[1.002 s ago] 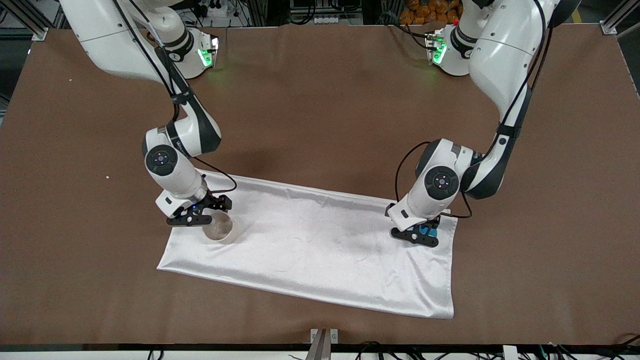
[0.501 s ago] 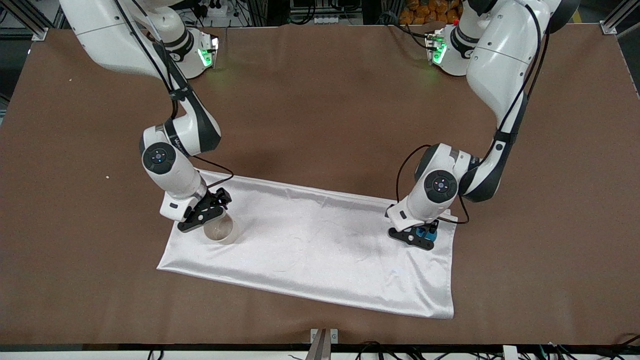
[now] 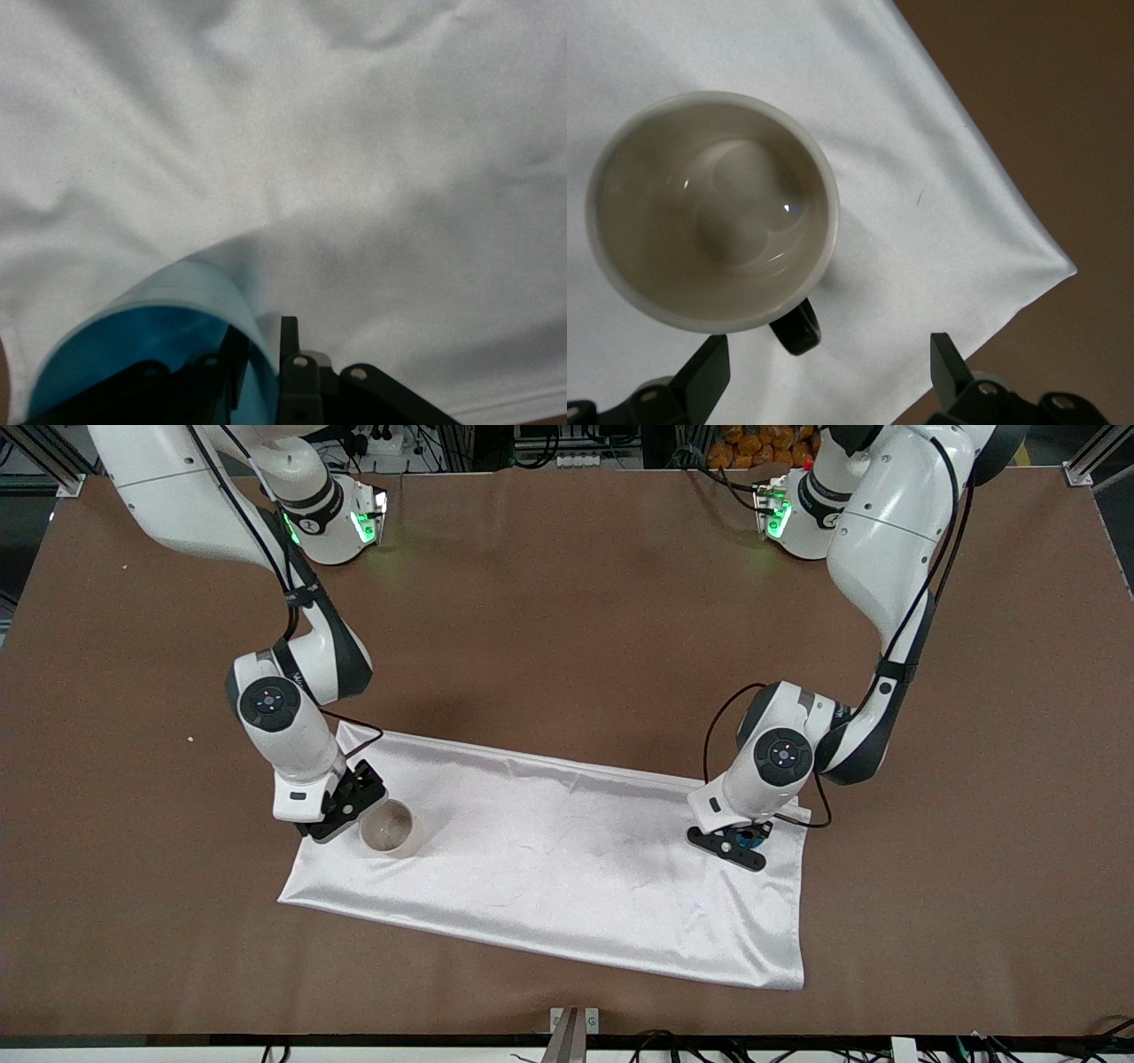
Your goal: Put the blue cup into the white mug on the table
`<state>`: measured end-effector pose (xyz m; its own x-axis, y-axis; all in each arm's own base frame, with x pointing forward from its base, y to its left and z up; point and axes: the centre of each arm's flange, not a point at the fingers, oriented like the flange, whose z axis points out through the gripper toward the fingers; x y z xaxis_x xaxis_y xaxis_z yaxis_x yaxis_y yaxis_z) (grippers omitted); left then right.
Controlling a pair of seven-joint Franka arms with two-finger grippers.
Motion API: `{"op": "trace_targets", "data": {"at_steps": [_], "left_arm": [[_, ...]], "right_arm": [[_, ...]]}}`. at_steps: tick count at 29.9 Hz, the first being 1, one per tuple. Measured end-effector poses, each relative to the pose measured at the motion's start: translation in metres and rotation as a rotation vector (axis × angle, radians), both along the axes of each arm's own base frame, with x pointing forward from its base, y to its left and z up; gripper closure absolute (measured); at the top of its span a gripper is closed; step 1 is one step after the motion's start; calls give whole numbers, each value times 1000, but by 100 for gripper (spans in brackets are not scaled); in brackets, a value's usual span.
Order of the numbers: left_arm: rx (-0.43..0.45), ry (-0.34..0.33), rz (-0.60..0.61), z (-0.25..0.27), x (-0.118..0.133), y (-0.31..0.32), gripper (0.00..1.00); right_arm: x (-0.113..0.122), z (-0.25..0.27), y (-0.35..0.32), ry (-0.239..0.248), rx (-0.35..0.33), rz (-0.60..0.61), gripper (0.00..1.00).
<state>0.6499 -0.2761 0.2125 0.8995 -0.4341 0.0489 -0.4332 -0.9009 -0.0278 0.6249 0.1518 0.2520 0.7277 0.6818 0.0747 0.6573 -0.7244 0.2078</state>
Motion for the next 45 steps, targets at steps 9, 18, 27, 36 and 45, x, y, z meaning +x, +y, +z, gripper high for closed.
{"op": "trace_targets", "data": {"at_steps": [9, 18, 27, 36, 45], "left_arm": [[9, -13, -2, 4, 4, 4, 95], [9, -13, -2, 4, 5, 4, 95], [9, -13, -2, 4, 5, 4, 95], [9, -14, -2, 5, 5, 4, 95], [6, -22, 3, 8, 8, 6, 95]], "right_arm": [[13, -9, 13, -8, 1, 30, 0], [9, -18, 38, -3, 3, 68, 0], [11, -21, 39, -12, 10, 71, 41], [10, -24, 39, -10, 10, 71, 81], [10, -24, 39, -12, 28, -37, 81]]}}
